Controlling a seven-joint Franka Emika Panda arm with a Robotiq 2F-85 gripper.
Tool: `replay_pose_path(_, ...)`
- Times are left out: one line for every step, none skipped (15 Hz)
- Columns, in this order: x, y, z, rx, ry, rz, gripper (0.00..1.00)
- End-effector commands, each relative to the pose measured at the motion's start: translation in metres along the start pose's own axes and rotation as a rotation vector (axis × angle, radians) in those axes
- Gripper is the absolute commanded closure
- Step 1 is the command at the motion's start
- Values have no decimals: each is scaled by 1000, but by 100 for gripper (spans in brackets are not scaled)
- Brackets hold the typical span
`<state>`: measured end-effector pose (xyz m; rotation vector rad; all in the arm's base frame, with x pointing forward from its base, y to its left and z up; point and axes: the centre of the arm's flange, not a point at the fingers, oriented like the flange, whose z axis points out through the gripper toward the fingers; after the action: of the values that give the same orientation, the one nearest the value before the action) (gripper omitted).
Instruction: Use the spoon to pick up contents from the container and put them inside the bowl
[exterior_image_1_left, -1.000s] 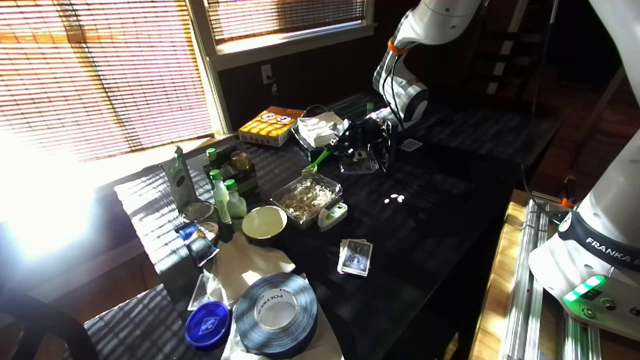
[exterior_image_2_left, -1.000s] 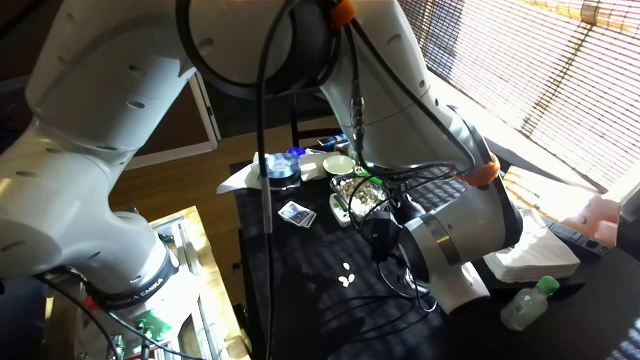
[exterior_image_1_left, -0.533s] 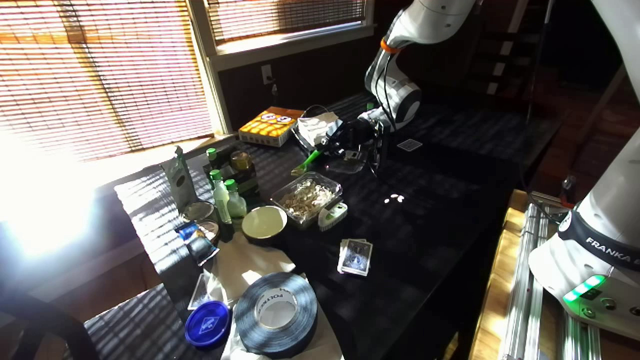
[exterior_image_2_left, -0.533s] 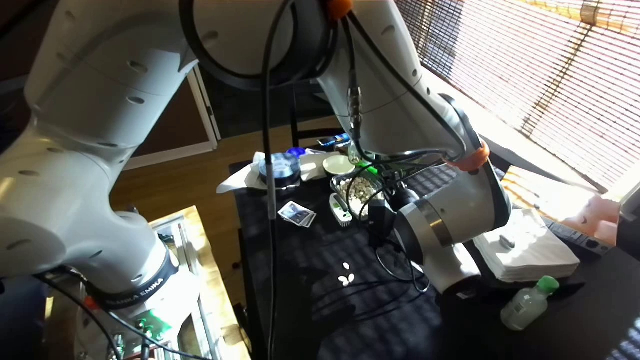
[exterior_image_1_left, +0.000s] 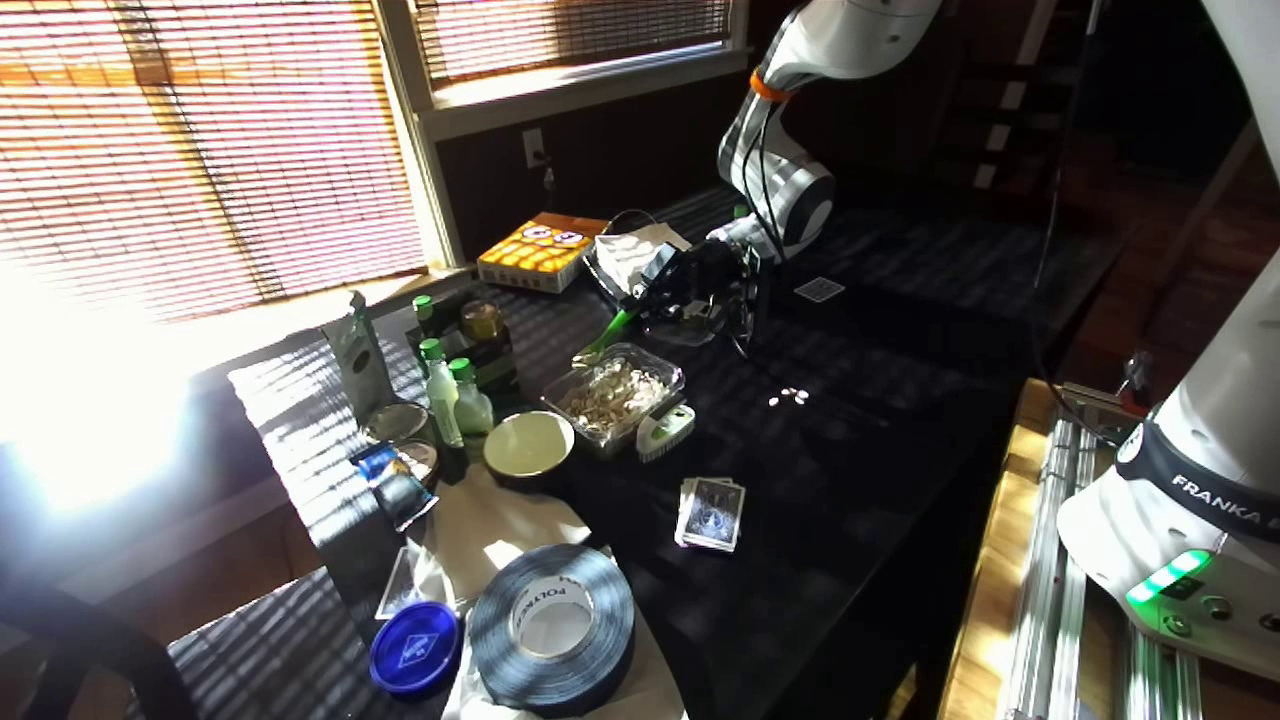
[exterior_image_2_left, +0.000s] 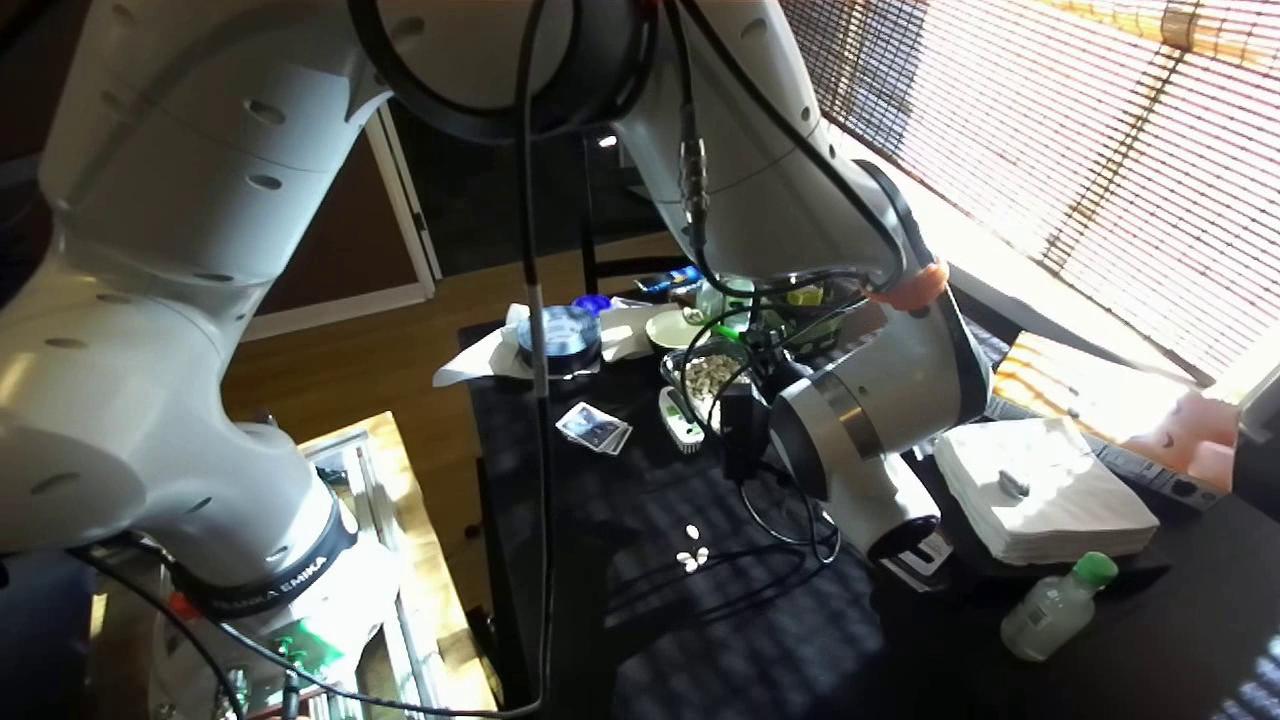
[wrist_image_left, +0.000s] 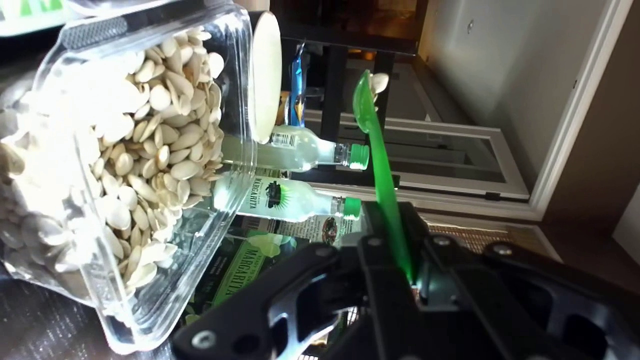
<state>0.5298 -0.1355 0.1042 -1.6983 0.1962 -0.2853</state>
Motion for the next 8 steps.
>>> replay_pose_path(-11, -13, 10, -19, 30, -13, 97)
replay_pose_path(-12, -15, 12, -20, 28, -16, 97)
replay_pose_path(-13, -16, 14, -24, 31, -19, 97)
replay_pose_path(-13, -17, 17, -30, 37, -20, 97)
replay_pose_path(-12, -19, 19, -35, 44, -22, 97)
replay_pose_path(-12, -21, 22, -42, 59, -24, 97)
replay_pose_path(-11, -24, 25, -52, 71, -35, 97)
replay_pose_path(-10, -27, 27, -65, 83, -44, 97)
